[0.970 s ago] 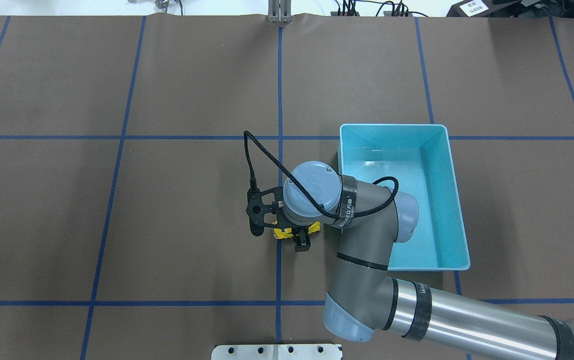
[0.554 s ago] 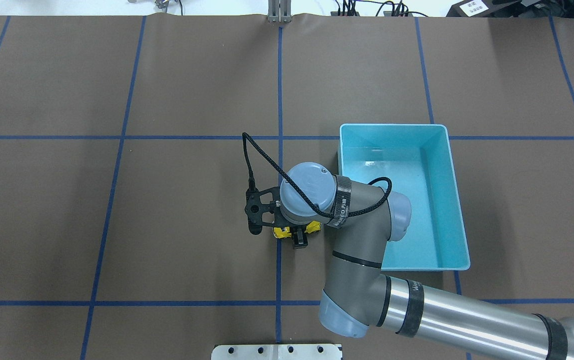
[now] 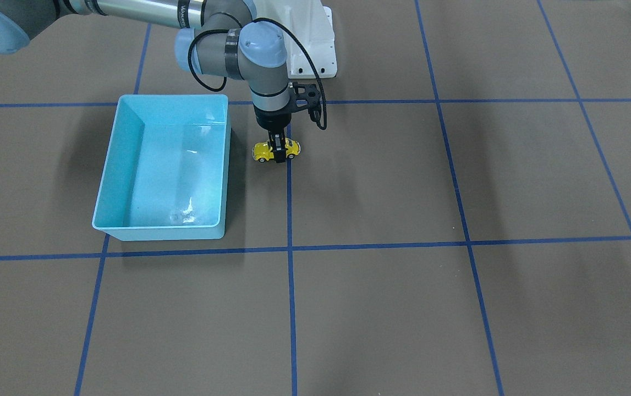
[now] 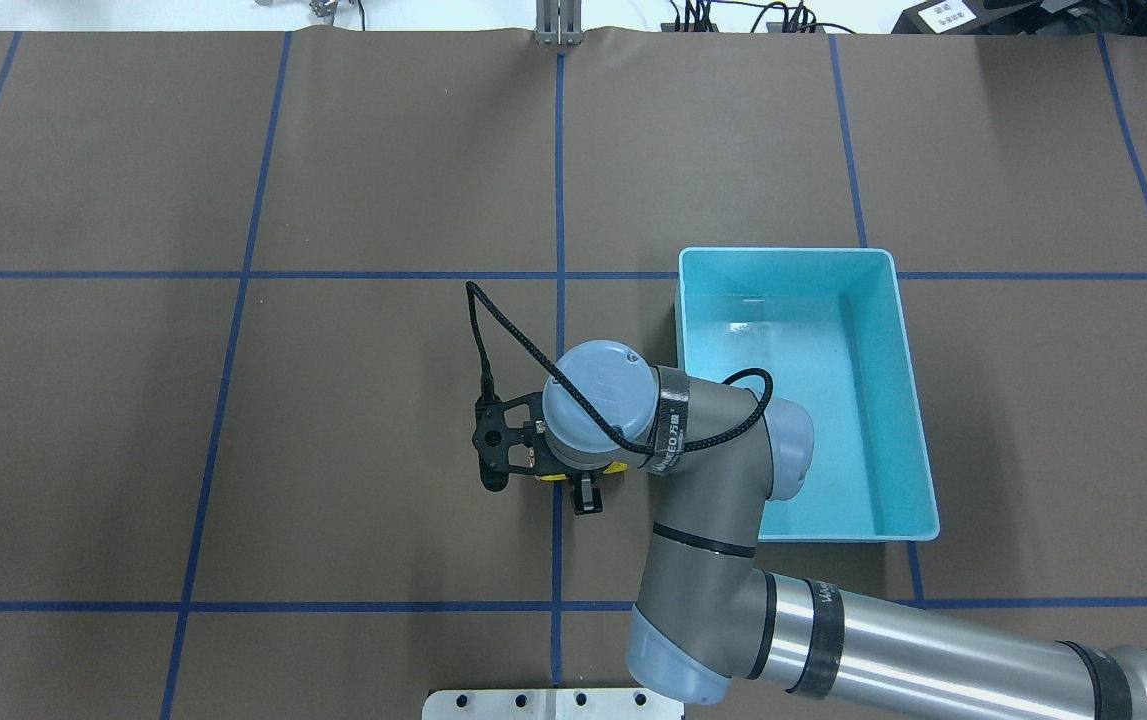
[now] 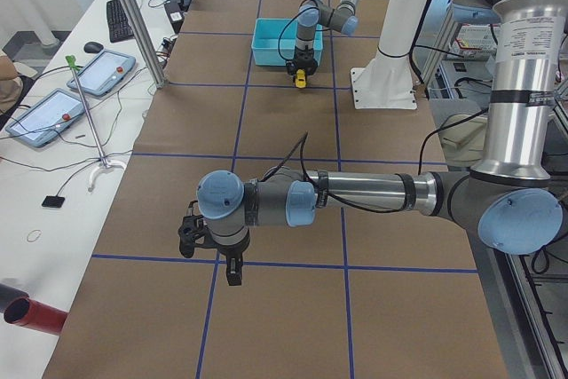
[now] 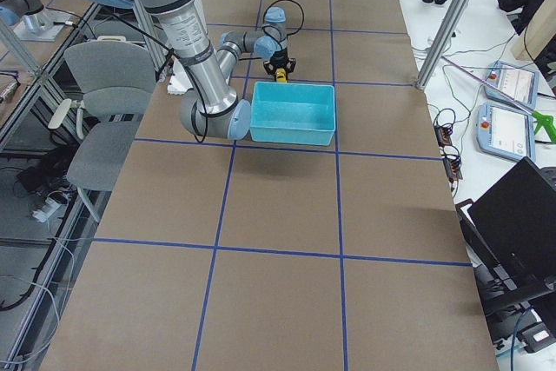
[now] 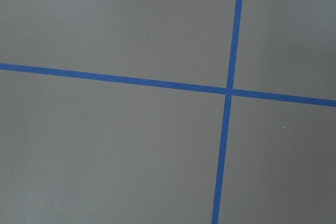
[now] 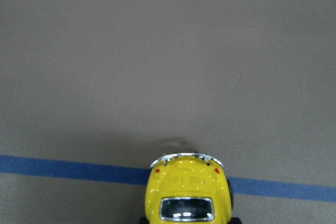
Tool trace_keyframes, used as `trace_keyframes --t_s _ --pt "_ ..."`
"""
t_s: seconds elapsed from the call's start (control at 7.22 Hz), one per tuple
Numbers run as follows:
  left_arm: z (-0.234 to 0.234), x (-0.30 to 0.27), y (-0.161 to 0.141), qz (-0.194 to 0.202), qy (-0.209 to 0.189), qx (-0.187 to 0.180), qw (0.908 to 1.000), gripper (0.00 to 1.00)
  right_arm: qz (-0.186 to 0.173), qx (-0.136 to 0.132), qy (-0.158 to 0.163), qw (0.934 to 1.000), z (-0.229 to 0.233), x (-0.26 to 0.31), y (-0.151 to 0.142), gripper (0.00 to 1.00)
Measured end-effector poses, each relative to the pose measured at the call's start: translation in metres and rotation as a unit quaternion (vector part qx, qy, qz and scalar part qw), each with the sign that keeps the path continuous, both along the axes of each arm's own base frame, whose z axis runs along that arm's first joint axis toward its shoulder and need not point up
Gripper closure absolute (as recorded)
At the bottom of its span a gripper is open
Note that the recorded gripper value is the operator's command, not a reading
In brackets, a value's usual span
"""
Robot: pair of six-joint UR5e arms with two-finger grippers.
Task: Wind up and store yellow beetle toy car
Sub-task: 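Lift the car with the right gripper and carry it over the bin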
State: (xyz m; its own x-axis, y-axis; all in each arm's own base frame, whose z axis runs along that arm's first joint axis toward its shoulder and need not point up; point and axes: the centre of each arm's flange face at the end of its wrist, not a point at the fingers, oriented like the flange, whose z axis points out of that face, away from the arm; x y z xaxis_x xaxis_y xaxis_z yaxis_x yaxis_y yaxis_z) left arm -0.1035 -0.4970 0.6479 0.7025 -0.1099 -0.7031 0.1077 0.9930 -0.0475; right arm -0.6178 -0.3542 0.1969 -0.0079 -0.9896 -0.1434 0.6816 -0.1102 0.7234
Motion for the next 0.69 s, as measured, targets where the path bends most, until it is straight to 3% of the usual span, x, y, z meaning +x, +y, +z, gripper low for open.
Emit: trace_keyframes --t_s 0.28,0.42,0.69 --pt "0.000 0.000 0.000 0.000 0.000 0.000 1.0000 0.00 0.004 -0.014 -0.011 0.9998 -0.065 0.030 -0.016 1.00" --pt "0.000 0.000 0.000 0.000 0.000 0.000 1.0000 0.00 0.011 -0.030 -0.016 0.9993 -0.084 0.057 -0.046 1.00" --pt "0.000 0.000 0.000 0.000 0.000 0.000 1.0000 0.00 0.015 -0.041 -0.015 0.9989 -0.067 0.132 -0.123 1.00"
